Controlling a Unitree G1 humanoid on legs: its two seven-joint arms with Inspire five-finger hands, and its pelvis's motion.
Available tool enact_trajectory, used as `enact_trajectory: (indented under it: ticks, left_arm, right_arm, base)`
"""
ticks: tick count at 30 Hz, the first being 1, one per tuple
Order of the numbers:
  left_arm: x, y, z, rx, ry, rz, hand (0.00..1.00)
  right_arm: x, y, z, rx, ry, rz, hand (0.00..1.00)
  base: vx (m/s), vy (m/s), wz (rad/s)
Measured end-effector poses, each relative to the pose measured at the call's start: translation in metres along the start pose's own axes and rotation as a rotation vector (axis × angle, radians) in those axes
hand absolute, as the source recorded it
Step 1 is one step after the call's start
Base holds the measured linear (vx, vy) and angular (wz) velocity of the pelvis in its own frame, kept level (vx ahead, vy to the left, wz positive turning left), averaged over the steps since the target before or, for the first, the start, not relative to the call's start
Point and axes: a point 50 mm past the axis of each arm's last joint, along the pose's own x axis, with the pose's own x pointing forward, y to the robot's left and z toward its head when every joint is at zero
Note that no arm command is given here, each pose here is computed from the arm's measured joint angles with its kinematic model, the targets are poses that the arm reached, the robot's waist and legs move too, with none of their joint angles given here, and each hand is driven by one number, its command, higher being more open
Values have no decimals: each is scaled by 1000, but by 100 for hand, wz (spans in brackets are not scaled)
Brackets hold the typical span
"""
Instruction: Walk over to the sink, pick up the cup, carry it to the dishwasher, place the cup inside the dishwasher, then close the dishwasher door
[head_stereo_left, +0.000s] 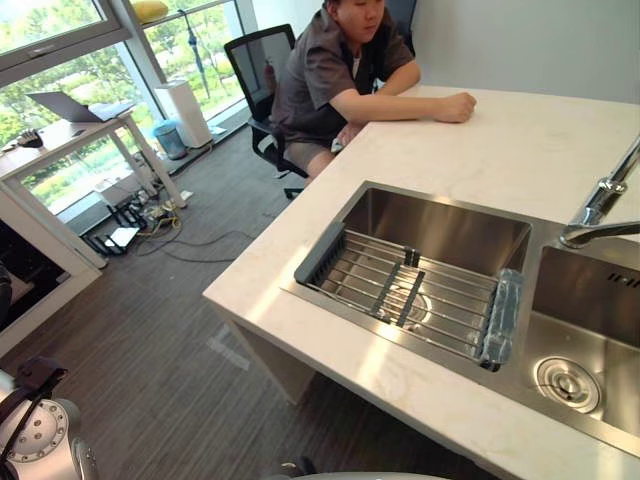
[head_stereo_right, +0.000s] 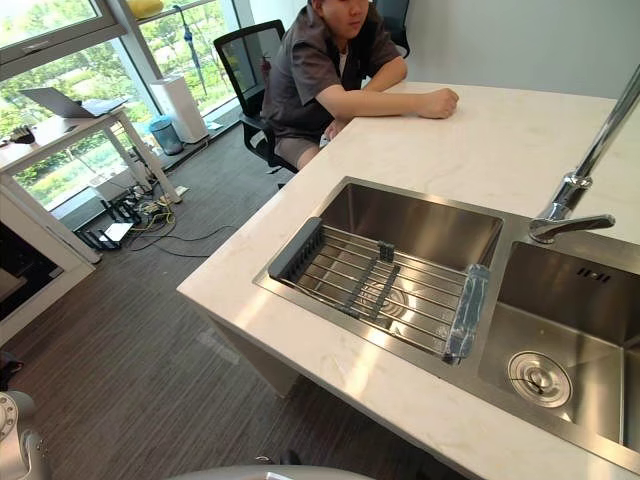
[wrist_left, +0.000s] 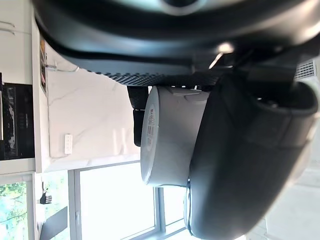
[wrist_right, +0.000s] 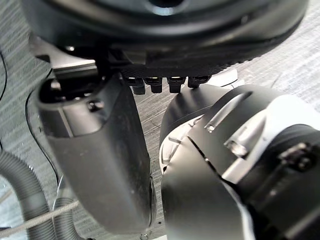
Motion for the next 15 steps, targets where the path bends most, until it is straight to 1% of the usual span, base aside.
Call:
enact_trajectory:
  ticks: [3, 5, 6, 7, 8, 10, 11, 13, 15]
  left_arm:
    - [-1, -13, -1, -70, 12, 14, 0]
    - [-1, -23, 3, -104, 0, -6, 0]
    - [0, -39, 6, -142, -4, -50, 0]
    - [2, -55, 12, -188, -15, -86, 0]
    - [2, -66, 15, -213, -19, -109, 0]
    - [2, -72, 16, -214, -23, -136, 0]
    - [0, -74, 12, -199, -6, -148, 0]
    - [1, -75, 6, -179, 13, -163, 0]
    - [0, -74, 0, -141, 22, -185, 0]
  right_arm:
    - [1, 2, 2, 16, -18, 2, 100]
    - [0, -2, 9, 24, -44, 2, 100]
    - [-2, -6, 11, 26, -55, -6, 100]
    - [-1, -3, 11, 45, -63, 3, 100]
    - [0, 2, 11, 62, -71, 23, 100]
    - [0, 3, 7, 73, -68, 26, 100]
    - [-1, -1, 8, 114, -87, 16, 100]
    - [-1, -4, 8, 136, -97, 7, 100]
    - [0, 2, 1, 145, -83, 19, 100]
  base:
    - [-37, -16, 54]
    - [25, 29, 38]
    - [-65, 84, 77]
    - [-196, 77, 111]
    - [-204, 53, 86]
    - [-74, 63, 39]
    - [58, 90, 19]
    - [37, 98, 21]
    - [-40, 188, 40]
